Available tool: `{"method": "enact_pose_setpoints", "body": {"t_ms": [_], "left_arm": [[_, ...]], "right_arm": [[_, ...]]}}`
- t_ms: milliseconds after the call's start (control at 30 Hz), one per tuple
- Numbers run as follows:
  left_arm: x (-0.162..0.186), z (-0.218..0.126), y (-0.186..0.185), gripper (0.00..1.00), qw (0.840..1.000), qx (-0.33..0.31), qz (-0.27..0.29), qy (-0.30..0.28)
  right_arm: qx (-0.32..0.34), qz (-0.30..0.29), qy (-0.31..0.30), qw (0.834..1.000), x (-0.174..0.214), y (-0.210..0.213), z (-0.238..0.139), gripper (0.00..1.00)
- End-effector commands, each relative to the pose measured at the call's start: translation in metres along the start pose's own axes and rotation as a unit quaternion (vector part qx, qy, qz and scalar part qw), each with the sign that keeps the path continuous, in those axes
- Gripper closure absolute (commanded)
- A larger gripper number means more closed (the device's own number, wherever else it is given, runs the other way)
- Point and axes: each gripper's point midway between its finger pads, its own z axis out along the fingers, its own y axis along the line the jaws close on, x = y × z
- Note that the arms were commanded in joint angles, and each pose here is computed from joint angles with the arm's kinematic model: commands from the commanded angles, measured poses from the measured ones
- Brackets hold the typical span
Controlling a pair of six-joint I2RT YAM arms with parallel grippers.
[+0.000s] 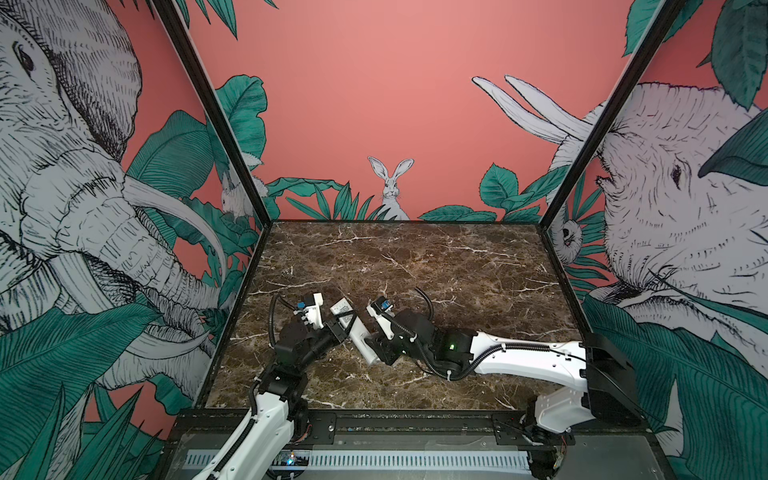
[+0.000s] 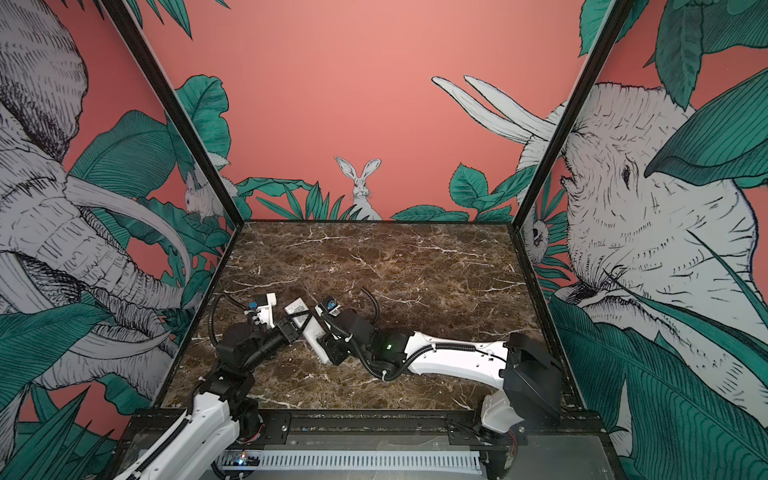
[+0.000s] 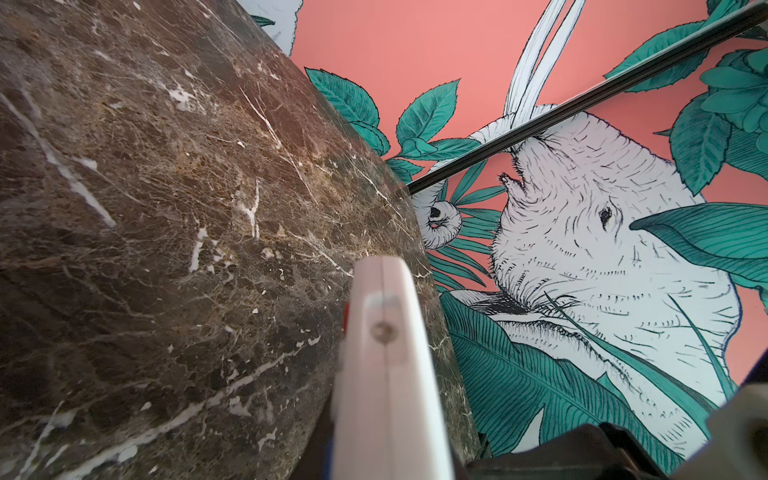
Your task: Load the batteries into the remote control
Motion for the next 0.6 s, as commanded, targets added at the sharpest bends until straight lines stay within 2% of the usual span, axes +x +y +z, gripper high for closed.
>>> {"method": "enact_pose_setpoints", "body": {"t_ms": [0, 567], "left_arm": [[-0.004, -0.002, -0.012, 1.00, 1.000, 0.021, 0.007, -0.008], [-0.005, -0.002, -0.013, 1.00, 1.000, 0.021, 0.009, -0.007]], "right_arm": [[-0.002, 0.015, -0.005, 1.000, -0.001, -0.003, 0.004, 0.53], [-0.004, 0.028, 0.012, 1.000, 0.008, -0.009, 0.022, 0.55]]}}
